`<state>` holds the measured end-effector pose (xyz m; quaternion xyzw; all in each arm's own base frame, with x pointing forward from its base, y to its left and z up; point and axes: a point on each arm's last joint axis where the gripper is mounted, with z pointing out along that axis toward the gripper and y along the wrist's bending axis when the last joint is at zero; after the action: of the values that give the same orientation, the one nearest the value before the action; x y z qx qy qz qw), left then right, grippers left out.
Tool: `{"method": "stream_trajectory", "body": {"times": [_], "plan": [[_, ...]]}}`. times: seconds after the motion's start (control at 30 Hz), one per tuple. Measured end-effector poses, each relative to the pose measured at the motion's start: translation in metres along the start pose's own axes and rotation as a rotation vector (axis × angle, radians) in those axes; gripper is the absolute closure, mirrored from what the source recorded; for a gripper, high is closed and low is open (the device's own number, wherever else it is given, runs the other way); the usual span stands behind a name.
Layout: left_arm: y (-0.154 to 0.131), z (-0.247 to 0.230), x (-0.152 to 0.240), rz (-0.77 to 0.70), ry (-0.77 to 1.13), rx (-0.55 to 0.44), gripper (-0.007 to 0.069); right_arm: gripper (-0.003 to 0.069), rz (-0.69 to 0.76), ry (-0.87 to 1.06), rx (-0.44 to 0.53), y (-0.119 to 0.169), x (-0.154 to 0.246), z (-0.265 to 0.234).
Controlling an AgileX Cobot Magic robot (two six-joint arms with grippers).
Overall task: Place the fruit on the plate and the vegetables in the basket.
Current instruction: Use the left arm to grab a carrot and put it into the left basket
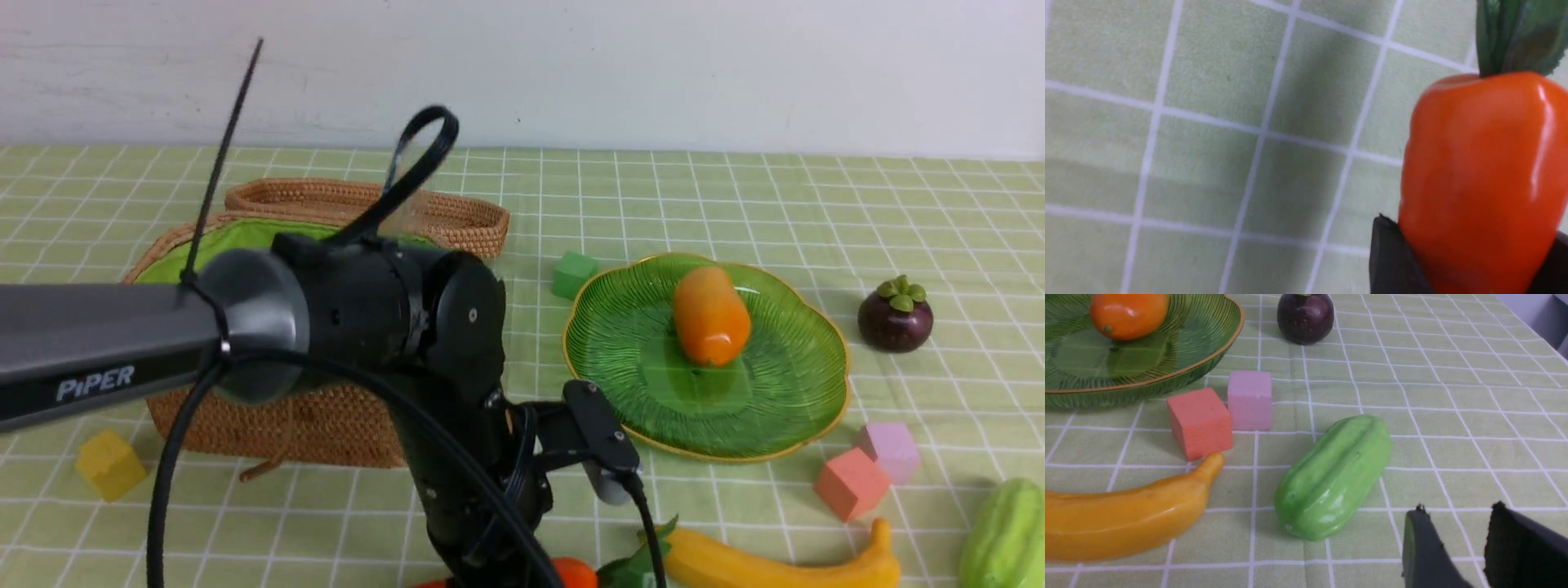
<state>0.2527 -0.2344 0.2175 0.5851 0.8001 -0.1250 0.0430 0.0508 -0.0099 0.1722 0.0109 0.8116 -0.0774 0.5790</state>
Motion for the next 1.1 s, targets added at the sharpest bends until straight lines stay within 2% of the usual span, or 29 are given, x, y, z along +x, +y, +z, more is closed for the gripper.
{"method": "stream_trajectory", "body": {"times": [0.07, 0.17, 0.37, 0.47, 0.53, 0.6, 0.67, 0.77, 0.93, 1.1], "plan": [[-0.001, -0.016, 0.0, 0.008, 0.013, -0.025, 0.0282, 0.0418, 0.0, 0.0, 0.0, 0.0, 0.0, 0.0], [-0.006, -0.06, 0.004, 0.048, 0.009, -0.147, 0.0282, 0.0418, 0.0, 0.0, 0.0, 0.0, 0.0, 0.0], [-0.006, -0.14, 0.025, 0.107, -0.067, -0.56, 0.0282, 0.0418, 0.0, 0.0, 0.0, 0.0, 0.0, 0.0], [0.014, -0.164, 0.037, 0.071, -0.128, -0.747, 0.0282, 0.0418, 0.0, 0.0, 0.0, 0.0, 0.0, 0.0], [0.032, -0.172, 0.044, 0.037, -0.158, -0.82, 0.0282, 0.0418, 0.0, 0.0, 0.0, 0.0, 0.0, 0.0], [0.045, -0.174, 0.049, 0.013, -0.171, -0.853, 0.0282, 0.0418, 0.0, 0.0, 0.0, 0.0, 0.0, 0.0], [0.071, -0.172, 0.057, -0.026, -0.184, -0.896, 0.0282, 0.0418, 0.0, 0.0, 0.0, 0.0, 0.0, 0.0], [0.101, -0.155, 0.063, -0.058, -0.167, -0.9, 0.0282, 0.0418, 0.0, 0.0, 0.0, 0.0, 0.0, 0.0], [0.127, -0.125, 0.061, -0.071, -0.137, -0.864, 0.0282, 0.0418, 0.0, 0.0, 0.0, 0.0, 0.0, 0.0], [0.137, -0.107, 0.059, -0.069, -0.115, -0.835, 0.0266, 0.0418, 0.0, 0.0, 0.0, 0.0, 0.0, 0.0]]}}
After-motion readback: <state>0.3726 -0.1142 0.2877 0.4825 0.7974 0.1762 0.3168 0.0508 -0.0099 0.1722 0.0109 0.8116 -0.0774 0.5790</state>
